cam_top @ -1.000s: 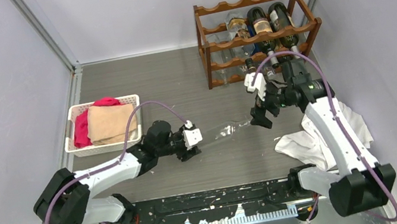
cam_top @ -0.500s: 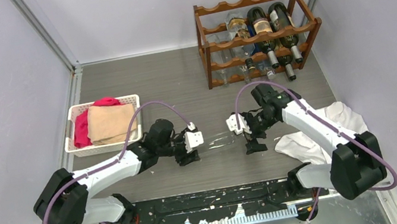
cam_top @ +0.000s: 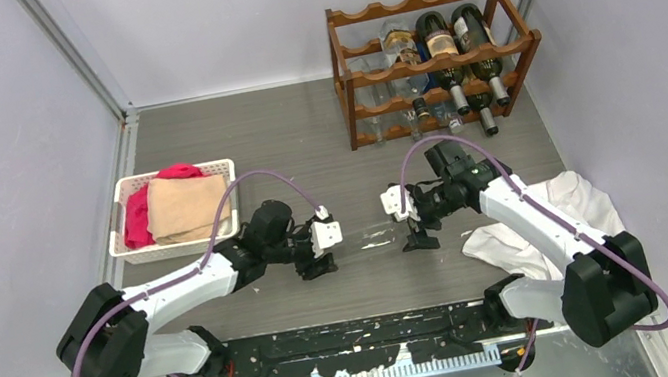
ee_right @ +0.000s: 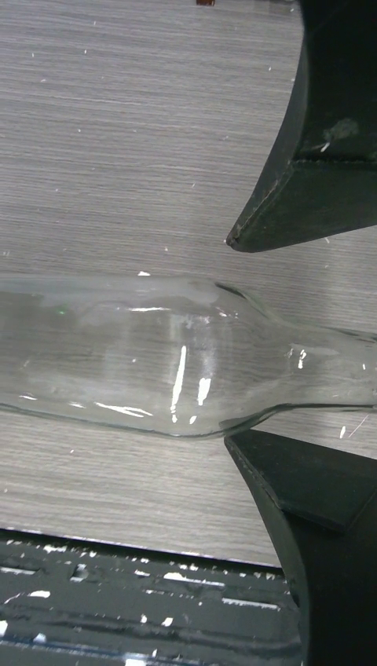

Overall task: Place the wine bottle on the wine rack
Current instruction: Pick up the wine bottle from the center of the board, then place the wine bottle in the wine rack.

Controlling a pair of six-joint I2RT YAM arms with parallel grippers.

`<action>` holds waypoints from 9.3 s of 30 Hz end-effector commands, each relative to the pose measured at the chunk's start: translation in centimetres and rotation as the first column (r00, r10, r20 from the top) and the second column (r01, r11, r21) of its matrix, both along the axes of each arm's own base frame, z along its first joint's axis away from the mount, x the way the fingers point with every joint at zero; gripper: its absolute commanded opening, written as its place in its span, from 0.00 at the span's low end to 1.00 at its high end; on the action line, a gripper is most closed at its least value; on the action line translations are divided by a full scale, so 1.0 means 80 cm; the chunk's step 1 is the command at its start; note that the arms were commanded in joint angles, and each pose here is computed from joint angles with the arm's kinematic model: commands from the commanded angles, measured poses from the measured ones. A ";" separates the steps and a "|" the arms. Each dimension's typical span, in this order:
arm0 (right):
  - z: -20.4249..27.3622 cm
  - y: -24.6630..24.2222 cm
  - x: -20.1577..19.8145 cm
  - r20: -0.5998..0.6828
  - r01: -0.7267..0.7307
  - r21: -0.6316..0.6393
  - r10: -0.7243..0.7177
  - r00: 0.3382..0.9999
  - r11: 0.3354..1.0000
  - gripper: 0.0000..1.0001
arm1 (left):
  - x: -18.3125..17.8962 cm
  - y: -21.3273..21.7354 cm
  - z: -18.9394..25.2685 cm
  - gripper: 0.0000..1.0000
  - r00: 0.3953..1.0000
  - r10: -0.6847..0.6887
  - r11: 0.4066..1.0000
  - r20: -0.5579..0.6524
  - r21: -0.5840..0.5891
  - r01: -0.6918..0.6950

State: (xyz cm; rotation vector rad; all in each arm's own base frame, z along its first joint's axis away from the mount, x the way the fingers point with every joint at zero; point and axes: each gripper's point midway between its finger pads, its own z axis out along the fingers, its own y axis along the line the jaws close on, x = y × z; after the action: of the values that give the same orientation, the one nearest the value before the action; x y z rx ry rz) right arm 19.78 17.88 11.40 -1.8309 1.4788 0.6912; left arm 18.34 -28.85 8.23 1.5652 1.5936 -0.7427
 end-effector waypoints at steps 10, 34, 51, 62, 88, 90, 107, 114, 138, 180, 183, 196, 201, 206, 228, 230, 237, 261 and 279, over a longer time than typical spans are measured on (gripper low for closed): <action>0.038 0.029 -0.008 -0.059 -0.001 0.154 0.010 0.998 0.988 0.80 | 0.011 -0.034 0.060 0.00 0.996 -0.039 0.986 0.085 -0.159 0.053; 0.046 -0.033 -0.003 0.014 0.060 -0.050 -0.059 0.998 0.997 0.78 | 0.008 -0.024 0.060 0.00 0.995 -0.027 0.989 0.093 -0.144 0.041; 0.047 -0.028 0.002 0.023 0.080 -0.018 -0.079 0.997 0.997 0.49 | 0.007 -0.026 0.062 0.00 0.995 -0.037 0.988 0.090 -0.148 0.050; 0.071 -0.020 -0.004 -0.046 0.112 0.051 -0.110 0.993 0.992 0.01 | 0.013 -0.026 0.059 0.23 0.998 0.005 0.990 0.063 -0.142 0.004; 0.051 -0.058 -0.017 -0.411 0.352 -0.074 -0.350 0.842 0.933 0.01 | 0.013 -0.006 0.123 0.88 0.980 0.198 0.935 -0.002 -0.301 -0.189; 0.052 -0.053 -0.028 -0.498 0.356 -0.081 -0.348 0.794 0.931 0.01 | 0.008 -0.008 0.123 0.87 0.981 0.191 0.931 -0.032 -0.312 -0.192; 0.123 -0.039 0.050 -0.296 0.583 0.199 -0.519 0.802 0.788 0.01 | 0.004 0.005 0.134 0.85 0.978 0.203 0.910 0.057 -0.381 -0.166; 0.136 -0.033 0.056 -0.311 0.585 0.238 -0.510 0.802 0.775 0.01 | 0.021 -0.011 0.136 0.86 0.952 0.204 0.934 0.226 -0.337 -0.120; 0.191 -0.091 0.062 -0.189 0.744 0.137 -0.720 0.668 0.654 0.01 | 0.003 0.045 0.201 0.85 0.911 0.378 0.837 0.167 -0.482 -0.258; 0.256 -0.119 0.122 -0.147 0.764 0.573 -0.880 0.451 0.296 0.01 | -0.028 0.103 0.203 0.85 0.897 0.368 0.897 0.243 -0.345 -0.275; 0.261 -0.120 0.132 -0.150 0.747 0.604 -0.882 0.447 0.276 0.01 | -0.025 0.103 0.201 0.85 0.894 0.374 0.897 0.245 -0.340 -0.282; 0.258 -0.122 0.156 -0.167 0.718 0.660 -0.889 0.427 0.221 0.01 | -0.018 0.100 0.195 0.85 0.892 0.382 0.899 0.243 -0.322 -0.297; 0.255 -0.115 0.165 -0.191 0.695 0.692 -0.879 0.436 0.194 0.01 | -0.014 0.097 0.190 0.86 0.891 0.385 0.900 0.242 -0.310 -0.305; 0.240 -0.104 0.178 -0.195 0.685 0.702 -0.872 0.449 0.196 0.01 | -0.009 0.094 0.194 0.86 0.889 0.394 0.898 0.234 -0.304 -0.318; 0.215 -0.092 0.224 -0.218 0.651 0.754 -0.903 0.370 0.084 0.01 | 0.057 0.051 0.193 0.86 0.884 0.423 0.880 0.201 -0.326 -0.346; 0.215 -0.089 0.225 -0.216 0.644 0.760 -0.903 0.371 0.082 0.01 | 0.066 0.046 0.201 0.86 0.885 0.424 0.870 0.193 -0.357 -0.339; 0.215 -0.088 0.232 -0.160 0.616 0.780 -0.919 0.361 0.107 0.01 | 0.094 0.028 0.208 0.86 0.889 0.424 0.855 0.172 -0.400 -0.330; 0.235 -0.059 0.299 -0.168 0.583 0.813 -0.955 0.244 0.006 0.01 | 0.175 0.007 0.224 0.86 0.812 0.584 0.731 -0.014 -0.426 -0.533; 0.219 -0.027 0.311 -0.131 0.538 0.843 -0.967 0.220 0.008 0.01 | 0.216 0.020 0.212 0.86 0.773 0.625 0.685 -0.113 -0.395 -0.612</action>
State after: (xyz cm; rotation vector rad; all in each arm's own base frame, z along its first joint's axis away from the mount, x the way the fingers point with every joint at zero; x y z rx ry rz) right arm 44.31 16.19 20.42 -0.2691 1.5146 0.0750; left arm 34.25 -26.95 22.49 0.6824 1.7165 -0.5728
